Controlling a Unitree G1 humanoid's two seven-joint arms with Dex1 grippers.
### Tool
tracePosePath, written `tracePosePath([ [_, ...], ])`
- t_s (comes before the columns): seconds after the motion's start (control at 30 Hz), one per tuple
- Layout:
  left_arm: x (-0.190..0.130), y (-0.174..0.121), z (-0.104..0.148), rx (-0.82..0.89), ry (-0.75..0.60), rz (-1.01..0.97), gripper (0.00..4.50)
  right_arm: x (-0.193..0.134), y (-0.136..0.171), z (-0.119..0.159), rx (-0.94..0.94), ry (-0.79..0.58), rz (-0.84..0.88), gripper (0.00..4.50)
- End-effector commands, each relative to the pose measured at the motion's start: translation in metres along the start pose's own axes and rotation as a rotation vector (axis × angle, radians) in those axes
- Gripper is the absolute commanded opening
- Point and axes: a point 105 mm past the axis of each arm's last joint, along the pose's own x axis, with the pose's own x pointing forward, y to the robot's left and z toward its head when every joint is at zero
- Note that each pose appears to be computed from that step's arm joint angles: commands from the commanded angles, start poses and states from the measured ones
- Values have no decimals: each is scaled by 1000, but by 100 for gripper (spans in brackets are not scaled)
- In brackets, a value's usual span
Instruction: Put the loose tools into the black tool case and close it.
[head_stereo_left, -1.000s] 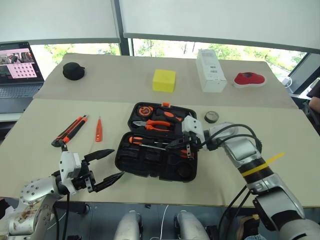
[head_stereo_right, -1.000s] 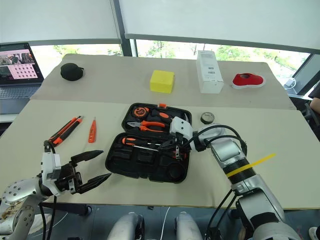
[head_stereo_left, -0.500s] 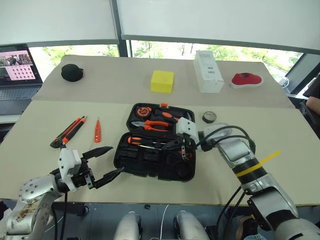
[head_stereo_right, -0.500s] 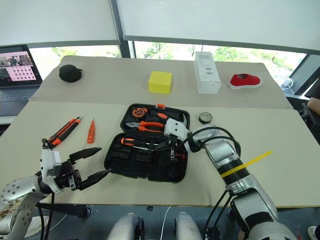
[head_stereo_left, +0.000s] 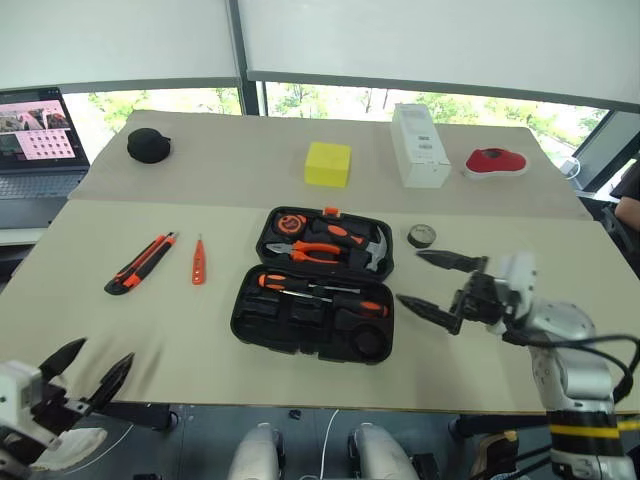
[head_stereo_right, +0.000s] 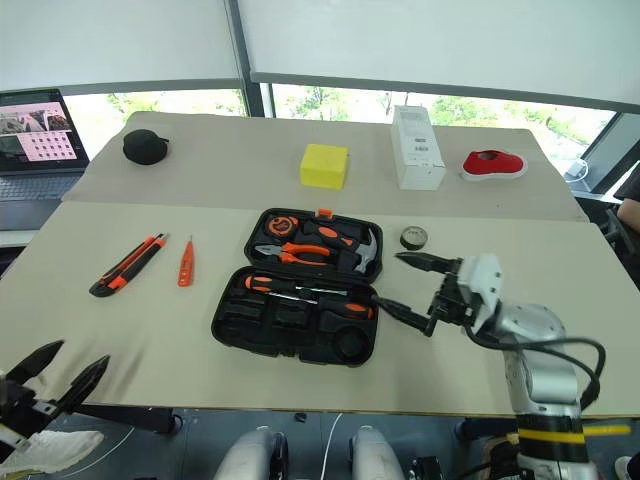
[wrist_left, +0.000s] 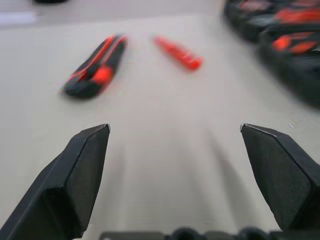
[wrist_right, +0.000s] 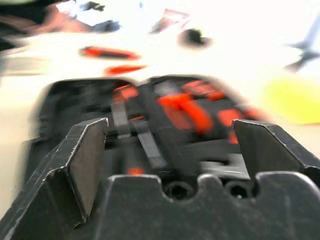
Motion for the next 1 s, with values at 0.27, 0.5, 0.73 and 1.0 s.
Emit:
tracePosePath([
  [0.27, 68, -14, 33, -168, 118, 25, 450, -8, -4, 30, -65, -80, 21, 445],
  [0.5, 138, -22, 55, -281, 214, 167, 450, 12, 4, 47, -58, -105, 131, 445],
  [0.73, 195, -49, 57, -262, 324, 155, 450, 16, 9, 42, -45, -94, 168, 445],
  [1.0, 233, -69, 55, -238, 346, 142, 450, 19, 11, 42, -34, -106, 174, 445],
])
